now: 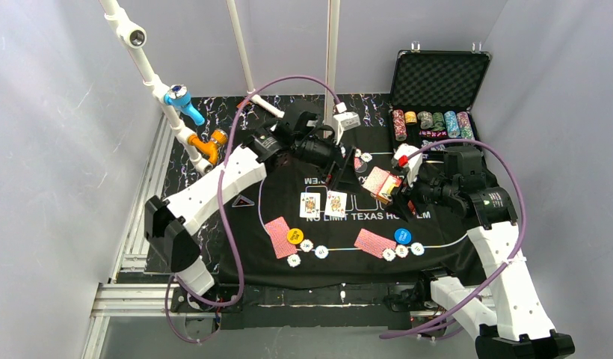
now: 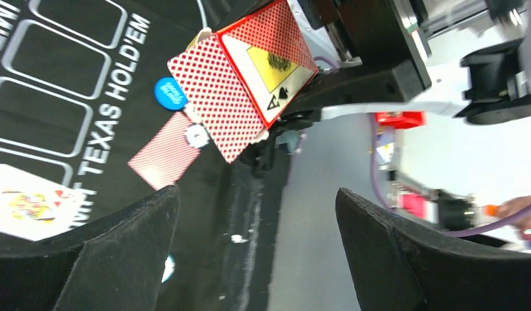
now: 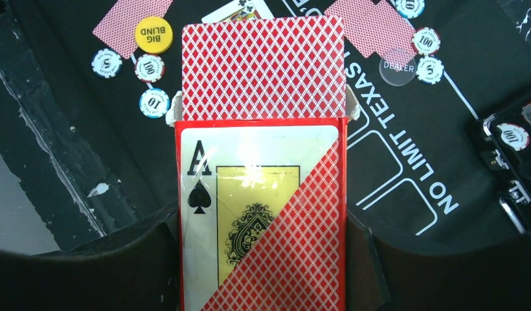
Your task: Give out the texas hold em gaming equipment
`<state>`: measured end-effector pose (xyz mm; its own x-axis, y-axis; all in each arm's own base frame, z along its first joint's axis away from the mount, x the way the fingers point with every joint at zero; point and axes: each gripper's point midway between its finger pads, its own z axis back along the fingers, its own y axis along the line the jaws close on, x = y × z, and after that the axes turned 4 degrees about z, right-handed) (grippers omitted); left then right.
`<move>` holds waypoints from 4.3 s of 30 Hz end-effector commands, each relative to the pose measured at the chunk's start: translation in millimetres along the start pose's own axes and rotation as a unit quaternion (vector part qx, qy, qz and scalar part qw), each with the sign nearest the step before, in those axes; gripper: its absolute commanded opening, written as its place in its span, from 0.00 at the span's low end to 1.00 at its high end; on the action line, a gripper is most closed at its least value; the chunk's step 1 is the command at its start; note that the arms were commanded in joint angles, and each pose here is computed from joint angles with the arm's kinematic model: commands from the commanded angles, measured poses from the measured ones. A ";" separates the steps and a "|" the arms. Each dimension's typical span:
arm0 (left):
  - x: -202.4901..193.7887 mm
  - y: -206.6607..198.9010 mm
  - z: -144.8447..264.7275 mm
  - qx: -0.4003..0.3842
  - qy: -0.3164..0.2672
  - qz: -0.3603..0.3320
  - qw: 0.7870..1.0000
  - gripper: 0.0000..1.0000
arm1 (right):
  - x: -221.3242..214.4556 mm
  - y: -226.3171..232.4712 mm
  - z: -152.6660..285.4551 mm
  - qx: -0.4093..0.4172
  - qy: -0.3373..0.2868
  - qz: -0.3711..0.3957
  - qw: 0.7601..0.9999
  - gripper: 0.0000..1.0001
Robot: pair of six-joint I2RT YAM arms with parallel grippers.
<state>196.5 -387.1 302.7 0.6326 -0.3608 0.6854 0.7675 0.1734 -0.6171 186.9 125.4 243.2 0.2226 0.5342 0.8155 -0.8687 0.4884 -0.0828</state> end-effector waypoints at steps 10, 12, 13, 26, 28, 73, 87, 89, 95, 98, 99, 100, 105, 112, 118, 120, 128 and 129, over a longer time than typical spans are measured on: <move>12.6 6.2 -41.1 -0.052 0.011 0.156 0.986 0.76 | 33.9 0.0 7.6 0.007 -0.058 0.069 0.996 0.01; 11.5 12.5 -40.9 -0.037 0.009 0.160 0.986 0.68 | 36.5 0.9 8.9 0.008 -0.062 0.071 0.996 0.01; 11.0 14.9 -40.1 -0.033 0.008 0.161 0.986 0.63 | 37.1 1.1 9.7 0.008 -0.063 0.072 0.995 0.01; 32.5 -1.1 -17.1 -0.088 -0.033 0.145 0.985 0.00 | 28.1 2.0 7.7 0.010 -0.048 0.069 0.996 0.01; 33.3 -3.4 -14.3 -0.091 -0.034 0.142 0.985 0.00 | 27.8 1.0 7.5 0.007 -0.047 0.070 0.996 0.01; 36.0 12.3 1.8 -0.097 -0.057 0.192 0.975 0.00 | 27.2 -3.1 3.3 0.002 -0.047 0.063 0.997 0.01; 25.6 78.5 57.6 0.078 -0.055 0.057 0.994 0.00 | 18.0 -4.9 8.4 -0.027 -0.028 0.015 0.999 0.01; 21.5 91.3 57.9 0.101 -0.047 0.038 0.993 0.00 | 19.9 -5.0 9.9 -0.032 -0.033 0.006 0.999 0.01; 5.1 131.7 34.8 0.138 -0.007 0.015 0.990 0.00 | 31.0 -5.3 18.5 -0.045 -0.045 -0.012 0.998 0.01; -0.4 150.7 14.1 0.158 0.016 0.009 0.987 0.00 | 32.7 -2.1 23.6 -0.044 -0.045 -0.008 0.998 0.01; -1.6 158.0 6.9 0.168 0.027 -0.009 0.985 0.00 | 32.5 -0.6 25.2 -0.043 -0.043 -0.006 0.998 0.01; -4.7 161.8 -0.6 0.175 0.038 -0.024 0.984 0.00 | 32.9 1.2 27.6 -0.042 -0.042 -0.003 0.998 0.01; -16.1 182.1 -29.1 0.228 0.093 -0.104 0.964 0.00 | 32.8 9.1 37.4 -0.038 -0.037 0.003 0.999 0.01; -12.4 208.0 -60.3 0.305 0.139 -0.210 0.919 0.00 | 30.1 14.9 42.0 -0.034 -0.032 0.004 0.999 0.01; -4.6 227.3 -74.4 0.353 0.156 -0.279 0.879 0.00 | 32.4 20.0 43.8 -0.024 -0.038 0.005 0.999 0.01; -8.6 233.2 -82.1 0.358 0.169 -0.301 0.868 0.00 | 29.9 23.5 45.0 -0.018 -0.033 0.008 0.999 0.01; -67.1 213.1 -130.9 0.300 0.217 -0.336 0.866 0.00 | 27.2 29.1 47.8 -0.009 -0.027 0.012 1.000 0.01; -77.1 210.9 -135.0 0.291 0.226 -0.324 0.871 0.00 | 26.9 28.6 47.2 -0.009 -0.027 0.012 1.000 0.01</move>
<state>306.2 -446.6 77.3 0.0213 -0.8542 0.5194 0.9394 0.1949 0.2820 147.0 116.4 268.1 0.2565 0.5271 0.8101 -0.8577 0.5105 -0.0606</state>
